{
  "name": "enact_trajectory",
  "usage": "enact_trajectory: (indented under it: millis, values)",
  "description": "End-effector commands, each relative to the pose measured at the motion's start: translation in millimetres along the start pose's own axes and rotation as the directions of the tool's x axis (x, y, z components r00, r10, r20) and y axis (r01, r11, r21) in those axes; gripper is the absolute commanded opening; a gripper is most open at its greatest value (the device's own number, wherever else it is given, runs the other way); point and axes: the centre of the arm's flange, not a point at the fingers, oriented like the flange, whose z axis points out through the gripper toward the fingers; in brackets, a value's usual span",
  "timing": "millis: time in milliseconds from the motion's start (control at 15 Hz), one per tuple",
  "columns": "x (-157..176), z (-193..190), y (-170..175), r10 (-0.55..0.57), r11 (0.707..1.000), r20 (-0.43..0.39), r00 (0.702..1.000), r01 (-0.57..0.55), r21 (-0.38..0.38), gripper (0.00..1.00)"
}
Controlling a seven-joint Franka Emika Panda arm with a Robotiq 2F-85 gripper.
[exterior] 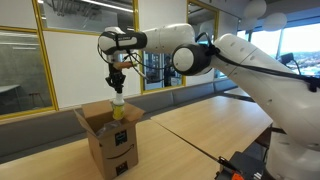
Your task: Place the three plastics inside the brown box, place the spray bottle in the box
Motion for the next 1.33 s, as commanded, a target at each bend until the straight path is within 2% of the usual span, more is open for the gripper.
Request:
enact_trajectory:
  millis: [0,333,400,467,600,1000,1067,1267]
  values:
    - [-15.1,13.4,3.4,-0.029,0.996,-0.005,1.0,0.029,0.086,0.14]
    - [-22.7,39.8,-10.0,-0.076,0.99,0.05,0.996,0.069,0.125,0.12]
    - [-25.3,44.8,-12.7,-0.086,0.989,0.067,0.994,0.077,0.125,0.19]
    - [-28.7,49.0,-13.4,-0.096,0.988,0.087,0.992,0.084,0.132,0.38]
    - [-37.8,56.3,-14.8,-0.11,0.987,0.111,0.988,0.096,0.127,0.47]
    - [-73.0,54.4,6.2,-0.087,0.995,0.172,0.981,0.078,0.061,0.94]
    - [-79.5,44.8,16.7,-0.069,0.997,0.179,0.981,0.063,0.039,0.99]
    - [-100.4,12.8,49.7,-0.017,0.997,0.199,0.98,0.031,-0.067,1.0]
